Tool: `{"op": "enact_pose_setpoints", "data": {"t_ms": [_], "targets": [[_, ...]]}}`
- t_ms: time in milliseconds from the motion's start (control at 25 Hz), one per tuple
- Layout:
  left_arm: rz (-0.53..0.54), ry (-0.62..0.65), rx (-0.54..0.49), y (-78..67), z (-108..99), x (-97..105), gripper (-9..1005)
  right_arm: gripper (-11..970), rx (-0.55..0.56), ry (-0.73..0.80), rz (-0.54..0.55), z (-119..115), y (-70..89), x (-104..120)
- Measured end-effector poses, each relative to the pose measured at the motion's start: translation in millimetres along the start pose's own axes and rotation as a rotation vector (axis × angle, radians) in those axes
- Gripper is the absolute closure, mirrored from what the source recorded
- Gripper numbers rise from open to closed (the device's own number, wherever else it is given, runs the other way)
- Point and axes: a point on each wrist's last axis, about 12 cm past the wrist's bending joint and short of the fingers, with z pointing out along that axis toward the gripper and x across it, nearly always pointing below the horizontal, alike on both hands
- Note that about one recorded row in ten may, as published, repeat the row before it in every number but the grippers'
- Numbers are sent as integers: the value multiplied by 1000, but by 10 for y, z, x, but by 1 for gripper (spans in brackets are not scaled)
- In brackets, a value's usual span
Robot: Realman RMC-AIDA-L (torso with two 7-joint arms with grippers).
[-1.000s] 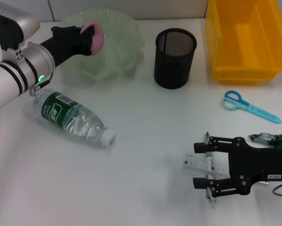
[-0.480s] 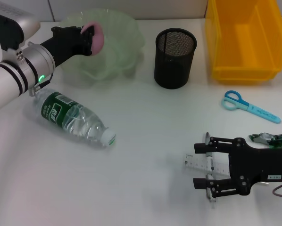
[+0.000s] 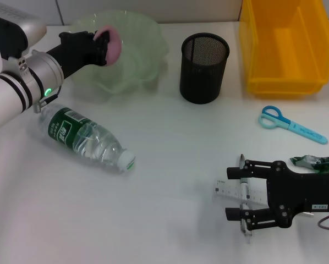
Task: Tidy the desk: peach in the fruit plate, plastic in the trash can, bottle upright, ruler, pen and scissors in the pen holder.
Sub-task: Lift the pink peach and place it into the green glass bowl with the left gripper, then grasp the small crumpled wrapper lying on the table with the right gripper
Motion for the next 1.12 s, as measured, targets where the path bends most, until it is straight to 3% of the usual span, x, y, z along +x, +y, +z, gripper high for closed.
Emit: {"op": "enact_pose_setpoints", "data": {"t_ms": [320,400,840,1120], "targets": [[-5,8,-9,11,2,6,866,125,-1,0,-1,2,-2,-4],[-6,7,-10,12,3,4,682,125,-2,-1,-1,2,-2,-5],[-7,4,-8,9,5,-2,273,124,-3,-1,-3,5,-6,-11],[-7,3,-7,8,5,-3,178,125,-3,-1,-3,5,-5,-10]]}}
